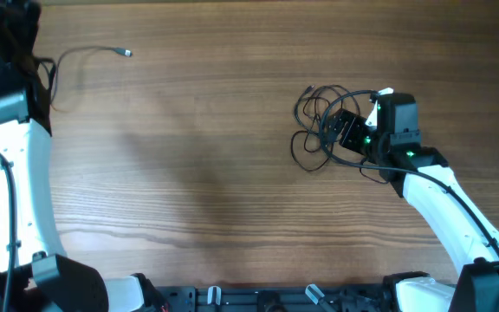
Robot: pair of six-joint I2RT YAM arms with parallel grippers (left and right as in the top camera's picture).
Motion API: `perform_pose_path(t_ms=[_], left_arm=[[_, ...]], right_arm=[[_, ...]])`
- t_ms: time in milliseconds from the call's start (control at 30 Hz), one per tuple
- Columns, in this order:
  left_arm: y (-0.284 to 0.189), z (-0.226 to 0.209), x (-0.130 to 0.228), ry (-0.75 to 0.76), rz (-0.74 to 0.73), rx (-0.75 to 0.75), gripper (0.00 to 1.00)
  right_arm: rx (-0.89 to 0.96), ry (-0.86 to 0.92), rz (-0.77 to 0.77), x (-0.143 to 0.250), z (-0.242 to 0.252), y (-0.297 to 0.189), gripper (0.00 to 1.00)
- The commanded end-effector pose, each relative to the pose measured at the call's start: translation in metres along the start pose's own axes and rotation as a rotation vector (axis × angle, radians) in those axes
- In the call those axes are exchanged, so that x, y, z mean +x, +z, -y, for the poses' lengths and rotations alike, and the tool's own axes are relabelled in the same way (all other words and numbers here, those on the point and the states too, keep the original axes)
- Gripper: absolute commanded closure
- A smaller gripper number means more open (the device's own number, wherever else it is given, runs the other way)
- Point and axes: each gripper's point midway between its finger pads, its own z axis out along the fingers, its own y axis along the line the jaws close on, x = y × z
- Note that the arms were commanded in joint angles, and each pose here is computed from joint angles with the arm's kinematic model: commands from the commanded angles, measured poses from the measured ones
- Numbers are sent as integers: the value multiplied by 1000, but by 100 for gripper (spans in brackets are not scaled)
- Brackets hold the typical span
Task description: Untangle cables
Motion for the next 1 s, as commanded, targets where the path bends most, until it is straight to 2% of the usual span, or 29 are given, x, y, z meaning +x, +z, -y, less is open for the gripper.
perform_pose_path(t_ms=[0, 33, 100, 200, 367, 400, 500, 733, 867, 967], left_arm=[[11, -81, 9, -29, -1, -310, 0], [11, -85, 19, -29, -63, -309, 0], [5, -69, 40, 13, -225, -198, 0], [-18, -37, 44, 111, -316, -24, 0], [-88, -17, 35, 141, -377, 92, 0], [-135, -12, 31, 251, -396, 167, 0], [-176, -15, 30, 310, -404, 207, 0], [-268, -46, 34, 363, -340, 248, 0], [-308, -97, 44, 376, -341, 102, 0], [-324, -128, 60, 406, -405, 9, 0]], right_arm=[[1, 5, -5, 1, 0, 2, 0], [1, 5, -5, 1, 0, 2, 0], [1, 5, -5, 1, 0, 2, 1], [1, 4, -5, 1, 0, 2, 0], [1, 4, -5, 1, 0, 2, 0], [1, 5, -5, 1, 0, 2, 0], [1, 5, -5, 1, 0, 2, 0], [1, 5, -5, 1, 0, 2, 0], [1, 5, -5, 1, 0, 2, 0], [1, 5, -5, 1, 0, 2, 0]])
